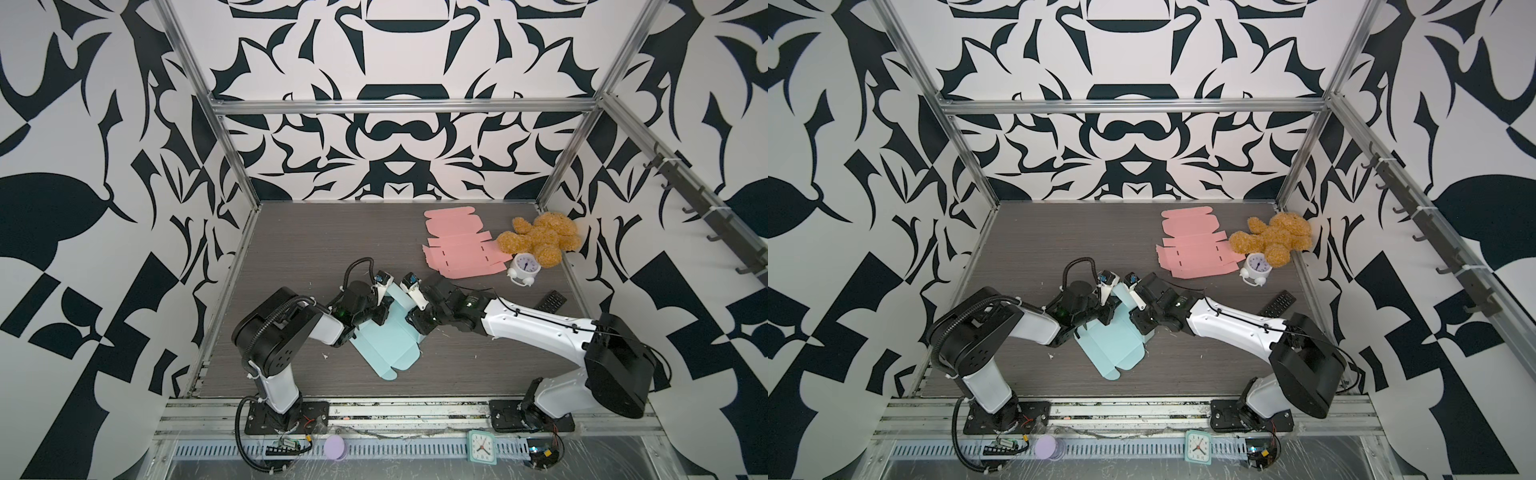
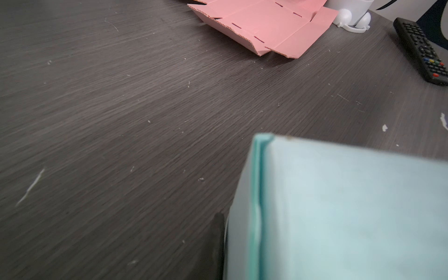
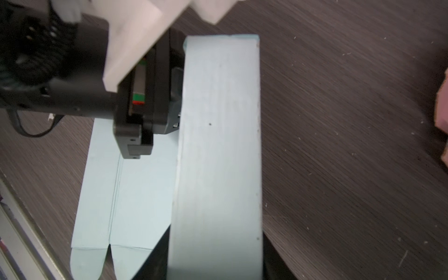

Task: Fold the paper box

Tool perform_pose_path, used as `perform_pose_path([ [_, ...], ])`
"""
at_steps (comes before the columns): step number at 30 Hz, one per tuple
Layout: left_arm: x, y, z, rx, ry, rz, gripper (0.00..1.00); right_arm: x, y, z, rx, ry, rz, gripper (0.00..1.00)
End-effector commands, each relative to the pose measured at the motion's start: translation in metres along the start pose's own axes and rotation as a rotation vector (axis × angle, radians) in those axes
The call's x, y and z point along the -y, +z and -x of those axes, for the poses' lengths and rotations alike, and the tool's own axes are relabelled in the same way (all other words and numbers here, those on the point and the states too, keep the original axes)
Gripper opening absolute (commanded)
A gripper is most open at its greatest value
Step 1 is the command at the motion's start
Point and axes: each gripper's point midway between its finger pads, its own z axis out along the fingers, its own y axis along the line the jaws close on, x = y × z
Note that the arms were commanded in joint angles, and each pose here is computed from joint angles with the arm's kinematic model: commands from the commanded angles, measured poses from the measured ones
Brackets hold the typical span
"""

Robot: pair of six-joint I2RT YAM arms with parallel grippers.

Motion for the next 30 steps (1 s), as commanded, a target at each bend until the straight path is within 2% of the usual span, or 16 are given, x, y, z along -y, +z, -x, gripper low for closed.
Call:
perform_pose_path([
  [1,-0.018,0.002,0.017,0.046,-0.034,0.088,0.14,-0.056,-0.008,-0.006,-0.022,-0.057,0.212,0.47],
  [5,-0.019,0.001,0.018,0.050,-0.040,0.098,0.16,-0.062,-0.006,-0.015,-0.038,-0.052,0.221,0.46],
  [9,-0.014,-0.006,0.013,0.052,-0.042,0.075,0.25,-0.043,-0.004,-0.022,-0.041,-0.026,0.124,0.46],
  [12,-0.012,-0.013,0.008,0.060,-0.045,0.072,0.28,-0.033,-0.006,-0.022,-0.037,-0.023,0.066,0.45],
  [16,-0.007,-0.020,0.003,0.058,-0.033,0.066,0.31,-0.031,-0.006,-0.018,-0.027,-0.012,0.049,0.45],
  [18,-0.005,-0.023,0.002,0.059,-0.028,0.062,0.38,-0.030,-0.006,-0.018,-0.033,-0.011,0.041,0.45],
  [23,-0.002,-0.031,0.003,0.070,-0.018,0.062,0.43,-0.026,-0.007,-0.019,-0.041,-0.004,0.019,0.45],
  [26,0.003,-0.034,0.002,0.070,0.000,0.062,0.51,-0.024,-0.007,-0.018,-0.044,0.001,0.003,0.45],
  [30,0.009,-0.039,0.003,0.069,0.028,0.071,0.54,-0.023,-0.006,-0.017,-0.051,0.007,-0.007,0.44],
])
